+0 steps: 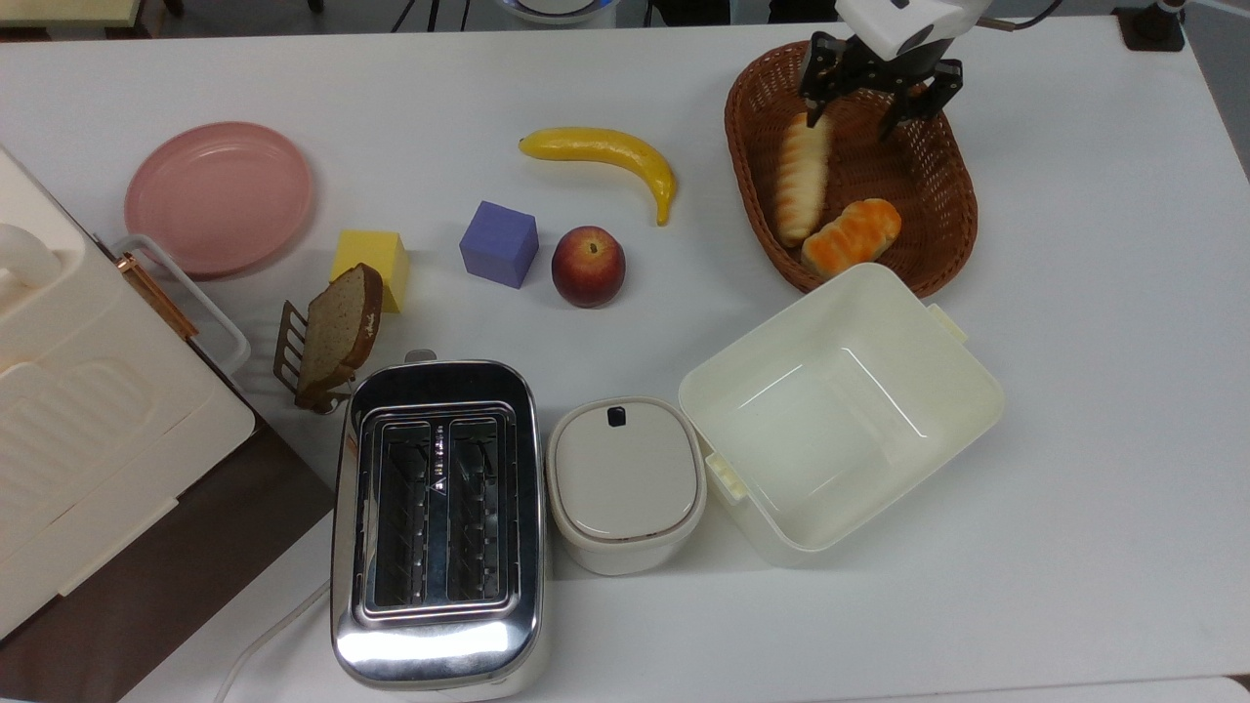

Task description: Put the bread in the basket

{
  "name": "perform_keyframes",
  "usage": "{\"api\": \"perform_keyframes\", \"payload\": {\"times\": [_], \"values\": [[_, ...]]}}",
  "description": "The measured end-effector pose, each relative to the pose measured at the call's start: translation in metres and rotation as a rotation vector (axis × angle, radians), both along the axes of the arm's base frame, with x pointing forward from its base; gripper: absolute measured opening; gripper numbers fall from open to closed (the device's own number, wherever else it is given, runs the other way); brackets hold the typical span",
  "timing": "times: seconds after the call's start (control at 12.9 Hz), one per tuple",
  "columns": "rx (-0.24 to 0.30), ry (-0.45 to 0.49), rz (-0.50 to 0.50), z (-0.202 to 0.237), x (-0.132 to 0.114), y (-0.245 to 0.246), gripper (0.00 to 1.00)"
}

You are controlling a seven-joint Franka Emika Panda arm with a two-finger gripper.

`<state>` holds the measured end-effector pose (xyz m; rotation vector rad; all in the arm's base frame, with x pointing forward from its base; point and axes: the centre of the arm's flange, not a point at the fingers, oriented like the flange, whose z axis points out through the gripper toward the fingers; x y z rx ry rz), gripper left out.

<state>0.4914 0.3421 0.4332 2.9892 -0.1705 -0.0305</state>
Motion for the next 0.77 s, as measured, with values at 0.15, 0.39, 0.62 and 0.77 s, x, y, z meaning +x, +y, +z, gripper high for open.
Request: {"api": "perform_keyframes", "payload": {"times": [0.15,0.39,0.62,0.77], "values": [[-0.027,-0.01,-0.001,0.007,0.004,-0.006,1.0],[-0.078,-0.07,-0.075,0.04,0.036,-0.055,1.0],[-0.082,-0.133,-0.24,0.106,0.097,-0.213,1.0],[-0.09,-0.117,-0.235,0.121,0.102,-0.272,1.0]]}}
